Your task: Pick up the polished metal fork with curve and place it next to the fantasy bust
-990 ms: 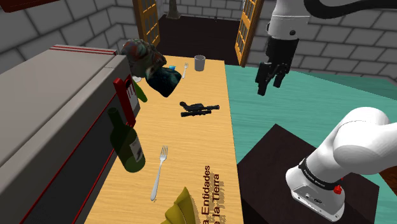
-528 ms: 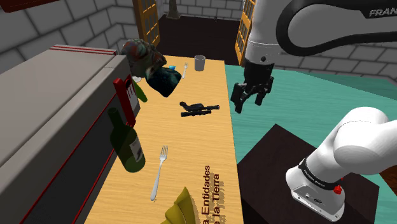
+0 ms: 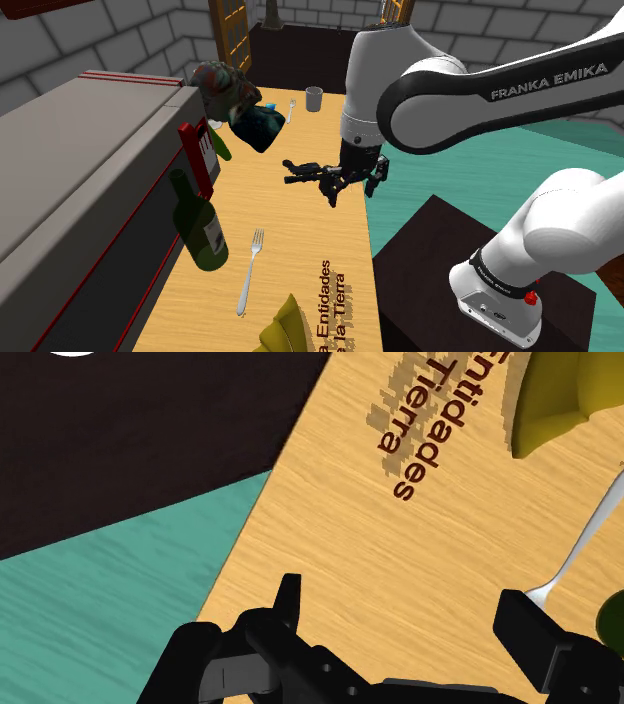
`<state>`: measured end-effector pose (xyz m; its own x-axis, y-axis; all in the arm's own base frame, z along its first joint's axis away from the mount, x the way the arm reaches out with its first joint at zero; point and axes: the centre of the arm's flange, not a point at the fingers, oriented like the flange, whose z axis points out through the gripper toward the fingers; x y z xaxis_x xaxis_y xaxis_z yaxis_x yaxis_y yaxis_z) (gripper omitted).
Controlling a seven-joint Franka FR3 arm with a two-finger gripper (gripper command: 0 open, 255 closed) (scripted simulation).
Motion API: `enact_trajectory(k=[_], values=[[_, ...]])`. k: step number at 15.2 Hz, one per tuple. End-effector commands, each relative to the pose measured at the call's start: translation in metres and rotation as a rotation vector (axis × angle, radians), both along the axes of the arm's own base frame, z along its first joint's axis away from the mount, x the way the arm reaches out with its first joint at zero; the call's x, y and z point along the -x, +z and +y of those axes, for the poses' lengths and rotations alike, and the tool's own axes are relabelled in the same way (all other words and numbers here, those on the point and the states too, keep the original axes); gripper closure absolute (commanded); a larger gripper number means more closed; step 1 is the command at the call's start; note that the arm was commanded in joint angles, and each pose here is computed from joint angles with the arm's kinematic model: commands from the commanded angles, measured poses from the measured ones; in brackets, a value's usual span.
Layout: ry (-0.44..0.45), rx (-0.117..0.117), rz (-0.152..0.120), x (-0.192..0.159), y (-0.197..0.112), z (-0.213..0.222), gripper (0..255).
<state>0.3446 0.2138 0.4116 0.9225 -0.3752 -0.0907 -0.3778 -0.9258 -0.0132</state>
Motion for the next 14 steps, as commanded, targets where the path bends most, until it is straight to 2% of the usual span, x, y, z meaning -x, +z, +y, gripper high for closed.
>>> enact_trajectory(k=[1,14], values=[[-0.041,0.005,-0.01,-0.006,-0.015,0.018,0],[-0.287,0.05,-0.065,-0.082,-0.124,0.124,0]])
